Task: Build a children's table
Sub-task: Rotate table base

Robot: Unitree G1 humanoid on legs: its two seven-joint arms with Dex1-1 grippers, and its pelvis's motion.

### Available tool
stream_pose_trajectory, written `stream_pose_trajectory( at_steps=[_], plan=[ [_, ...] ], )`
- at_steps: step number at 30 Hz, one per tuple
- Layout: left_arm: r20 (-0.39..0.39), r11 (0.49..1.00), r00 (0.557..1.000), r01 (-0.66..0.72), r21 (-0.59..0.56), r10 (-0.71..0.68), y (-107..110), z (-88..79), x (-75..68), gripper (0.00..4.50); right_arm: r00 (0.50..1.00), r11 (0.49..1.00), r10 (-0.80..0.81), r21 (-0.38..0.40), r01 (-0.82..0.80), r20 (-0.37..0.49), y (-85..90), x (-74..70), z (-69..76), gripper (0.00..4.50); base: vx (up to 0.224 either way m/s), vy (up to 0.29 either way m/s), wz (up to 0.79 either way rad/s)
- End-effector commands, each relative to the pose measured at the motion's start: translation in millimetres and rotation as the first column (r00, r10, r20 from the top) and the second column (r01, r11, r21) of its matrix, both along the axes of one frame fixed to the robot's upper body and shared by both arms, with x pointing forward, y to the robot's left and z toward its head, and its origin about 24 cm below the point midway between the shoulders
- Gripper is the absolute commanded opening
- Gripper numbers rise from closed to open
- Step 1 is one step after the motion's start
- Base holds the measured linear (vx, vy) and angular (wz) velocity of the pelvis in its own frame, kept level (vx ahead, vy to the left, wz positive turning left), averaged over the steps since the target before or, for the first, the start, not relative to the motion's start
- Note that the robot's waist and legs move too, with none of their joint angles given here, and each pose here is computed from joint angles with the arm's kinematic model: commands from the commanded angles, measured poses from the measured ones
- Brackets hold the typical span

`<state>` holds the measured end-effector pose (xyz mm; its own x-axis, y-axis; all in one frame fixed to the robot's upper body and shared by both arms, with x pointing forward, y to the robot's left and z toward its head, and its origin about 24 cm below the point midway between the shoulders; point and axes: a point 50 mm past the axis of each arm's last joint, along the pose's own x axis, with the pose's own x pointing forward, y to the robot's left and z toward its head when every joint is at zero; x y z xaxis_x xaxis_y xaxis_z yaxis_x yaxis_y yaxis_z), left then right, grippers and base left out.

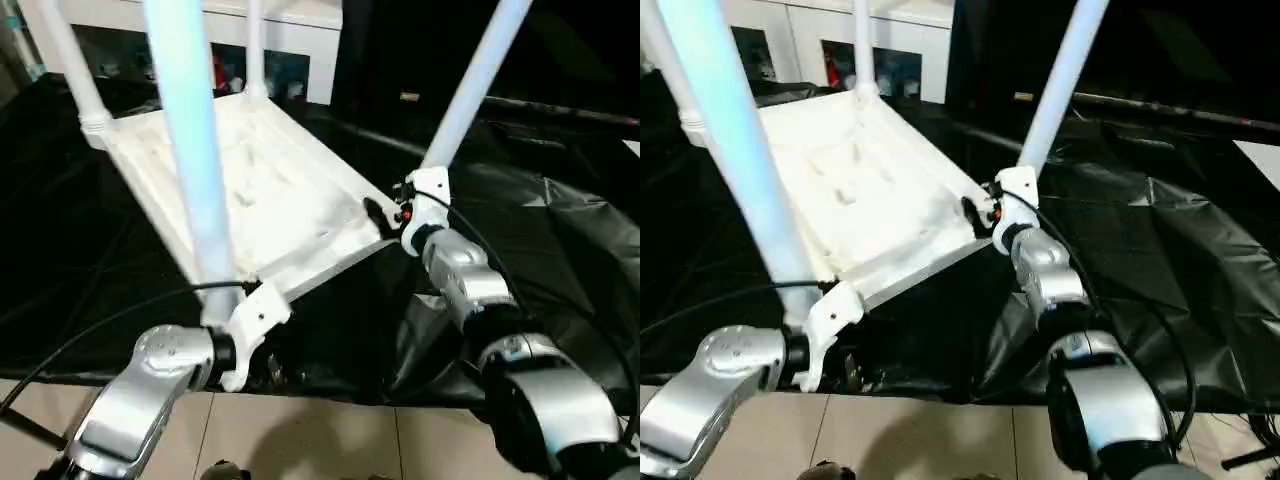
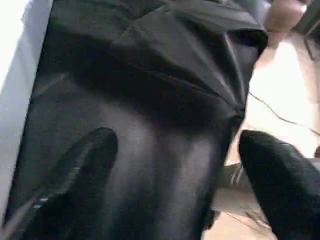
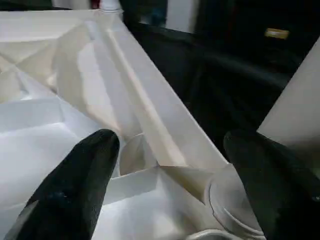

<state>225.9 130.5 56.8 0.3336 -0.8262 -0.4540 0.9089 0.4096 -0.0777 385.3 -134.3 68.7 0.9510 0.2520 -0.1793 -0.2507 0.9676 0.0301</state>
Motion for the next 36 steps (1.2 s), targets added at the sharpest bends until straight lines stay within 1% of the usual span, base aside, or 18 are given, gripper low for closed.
stream_pose_trajectory(
  at_steps=[1, 2, 5, 9, 10, 13, 14, 16, 17, 18, 19, 20, 22, 27, 29, 32, 33, 36],
  plan=[
    [0.025, 1.0, 0.999, -0.02, 0.003, 0.02, 12, 5.7, 1.4, 4.43, 0.992, 0.992, -0.127, -0.007, 0.127, 0.022, -29.4, 4.5, 7.7, 3.93, 0.0, 0.0, 0.0],
    [0.025, 1.0, 0.999, -0.02, 0.003, 0.02, 12, 5.7, 1.4, 4.43, 0.992, 0.992, -0.127, -0.007, 0.127, 0.022, -29.4, 4.5, 7.7, 3.93, 0.0, 0.0, 0.0],
    [-0.001, 0.999, 1.0, 0.026, -0.025, -0.026, 24, 7.5, -9.3, 4.43, 0.985, 0.985, -0.169, -0.015, 0.169, 0.023, -40.8, 6.4, 10.0, 3.93, 0.0, 0.0, 0.0],
    [-0.017, 0.999, 0.999, 0.033, -0.031, -0.034, 36, 9.9, -16.7, 4.43, 0.985, 0.985, -0.168, -0.022, 0.168, 0.025, -43.4, 7.0, 10.4, 3.93, 0.0, 0.0, 0.0],
    [-0.023, 0.999, 0.999, 0.029, -0.034, -0.03, 40, 11.1, -18.1, 4.43, 0.988, 0.988, -0.153, -0.021, 0.154, 0.029, -42.8, 7.0, 10.8, 3.93, 0.0, 0.0, 0.0],
    [-0.032, 0.999, 0.999, 0.002, -0.035, -0.003, 61, 18.5, -21.1, 4.43, 0.999, 1.0, 0.004, -0.001, -0.004, 0.041, -31.3, 5.8, 12.3, 3.93, 0.0, 0.0, 0.0],
    [-0.008, 0.998, 0.999, -0.036, -0.057, 0.035, 71, 24.4, -18.6, 4.43, 0.992, 0.993, 0.12, -0.009, -0.12, 0.047, -24.4, 2.4, 11.1, 3.93, 0.0, 0.0, 0.0],
    [0.0, 0.997, 0.999, -0.044, -0.065, 0.044, 74, 26.0, -18.2, 4.43, 0.988, 0.989, 0.147, -0.012, -0.147, 0.048, -22.9, 1.5, 10.5, 3.93, 0.0, 0.0, 0.0],
    [0.034, 0.993, 0.997, -0.071, -0.09, 0.075, 77, 29.9, -14.1, 4.43, 0.98, 0.982, 0.19, -0.014, -0.19, 0.05, -21.9, -1.3, 8.6, 3.93, 0.0, 0.0, 0.0],
    [0.103, 0.976, 0.984, -0.128, -0.176, 0.147, 81, 41.1, -2.9, 4.43, 0.973, 0.973, 0.229, -0.043, -0.227, 0.037, -25.5, -7.8, 1.5, 3.93, 0.0, 0.0, 0.0],
    [0.109, 0.973, 0.982, -0.132, -0.187, 0.154, 81, 42.5, -1.7, 4.43, 0.972, 0.972, 0.232, -0.047, -0.23, 0.034, -26.0, -8.5, 0.6, 3.93, 0.0, 0.0, 0.0],
    [0.133, 0.965, 0.976, -0.142, -0.221, 0.174, 81, 49.0, 4.9, 4.43, 0.98, 0.978, 0.196, -0.077, -0.194, 0.018, -32.6, -11.2, -4.6, 3.93, 0.0, 0.0, 0.0],
    [0.145, 0.956, 0.971, -0.148, -0.252, 0.189, 79, 54.4, 10.9, 4.43, 0.989, 0.986, 0.147, -0.078, -0.146, 0.0, -40.9, -14.8, -10.2, 3.93, 0.0, 0.0, 0.0],
    [0.158, 0.948, 0.967, -0.15, -0.282, 0.2, 70, 55.9, 24.5, 4.43, 0.994, 0.992, 0.088, -0.08, -0.093, -0.062, -55.3, -27.1, -24.5, 3.93, 0.0, 0.0, 0.0],
    [0.162, 0.943, 0.968, -0.138, -0.302, 0.194, 66, 57.1, 27.0, 4.43, 0.993, 0.992, 0.092, -0.084, -0.098, -0.072, -54.7, -29.2, -27.1, 3.93, 0.0, 0.0, 0.0],
    [0.165, 0.918, 0.974, -0.078, -0.389, 0.153, 47, 64.7, 36.9, 4.43, 0.991, 0.987, 0.09, -0.124, -0.102, -0.102, -49.0, -33.2, -35.2, 3.93, 0.0, 0.0, 0.0],
    [0.162, 0.903, 0.979, -0.041, -0.427, 0.122, 35, 68.3, 42.2, 4.43, 0.988, 0.985, 0.091, -0.133, -0.108, -0.125, -43.6, -33.0, -38.6, 3.93, 0.0, 0.0, 0.0],
    [0.166, 0.888, 0.982, -0.002, -0.459, 0.089, 21, 71.8, 48.8, 4.43, 0.983, 0.981, 0.1, -0.152, -0.124, -0.155, -36.8, -32.1, -42.2, 3.93, 0.0, 0.0, 0.0]
  ],
)
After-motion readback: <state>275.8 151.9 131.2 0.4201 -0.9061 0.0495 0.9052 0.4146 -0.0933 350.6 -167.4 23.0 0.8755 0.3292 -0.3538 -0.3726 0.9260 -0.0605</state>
